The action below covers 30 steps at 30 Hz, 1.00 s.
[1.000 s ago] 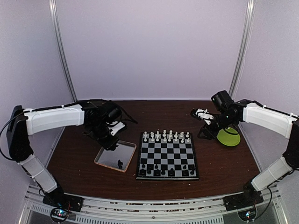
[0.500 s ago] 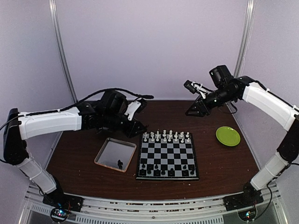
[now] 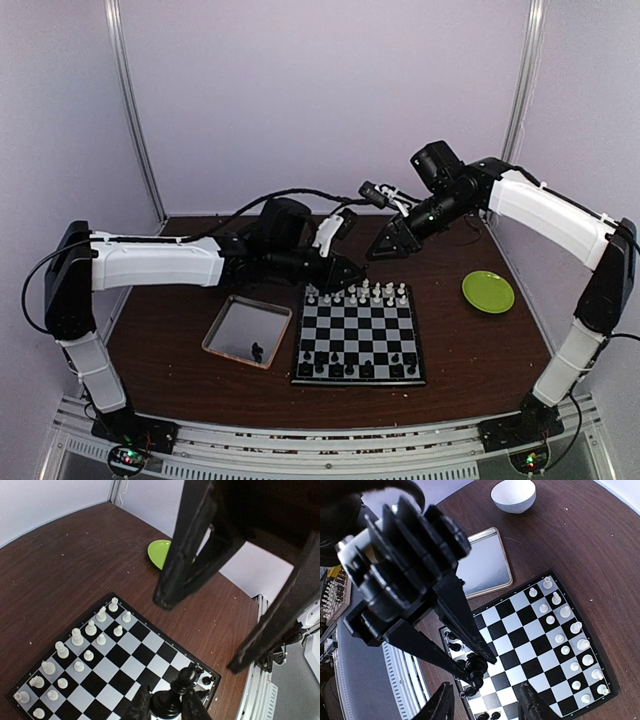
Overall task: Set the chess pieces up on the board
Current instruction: Pass from the left arm to the right
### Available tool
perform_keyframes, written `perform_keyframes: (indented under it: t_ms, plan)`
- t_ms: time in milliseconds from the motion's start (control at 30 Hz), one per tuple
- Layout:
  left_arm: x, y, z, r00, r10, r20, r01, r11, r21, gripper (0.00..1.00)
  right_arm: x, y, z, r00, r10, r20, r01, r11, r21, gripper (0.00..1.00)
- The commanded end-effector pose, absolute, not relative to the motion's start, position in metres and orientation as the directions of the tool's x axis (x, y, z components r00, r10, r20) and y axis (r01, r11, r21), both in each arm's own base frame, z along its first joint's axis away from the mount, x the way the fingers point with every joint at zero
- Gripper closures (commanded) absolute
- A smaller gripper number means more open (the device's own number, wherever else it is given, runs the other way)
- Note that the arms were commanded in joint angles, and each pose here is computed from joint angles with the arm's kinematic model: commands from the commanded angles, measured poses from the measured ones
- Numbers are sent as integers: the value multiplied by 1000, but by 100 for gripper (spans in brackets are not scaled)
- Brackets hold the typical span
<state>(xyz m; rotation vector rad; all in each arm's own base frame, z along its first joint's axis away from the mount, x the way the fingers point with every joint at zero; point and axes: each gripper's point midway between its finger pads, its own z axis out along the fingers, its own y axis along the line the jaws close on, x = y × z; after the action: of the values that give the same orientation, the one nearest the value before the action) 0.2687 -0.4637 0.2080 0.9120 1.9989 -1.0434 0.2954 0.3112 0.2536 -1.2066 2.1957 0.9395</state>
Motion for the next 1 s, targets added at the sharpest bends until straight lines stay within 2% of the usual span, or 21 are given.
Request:
perform_keyframes:
  t_ms: [0,233,600,900,967]
  plan:
    - [273,-480,248,-468,170,-867,849,360,-388,81,289,317,244,-537,-552,-639,-843,372,387,55]
    - [273,-482,248,-466,180,-866,853,352,-386,81,289,317,237,-549,-555,-625,-836,375,400,57]
    - [273,-482,250,-465,172,-869,853,351,-387,81,284,323,234,-570,-544,-615,-821,349,452,80]
    - [276,-481,247,-466,167,-869,847,369,-383,81,282,323,231,-579,-540,-611,-814,347,465,81]
    - [277,-482,247,-465,166,-869,847,370,-383,81,281,323,229,-580,-541,-610,-814,344,469,85]
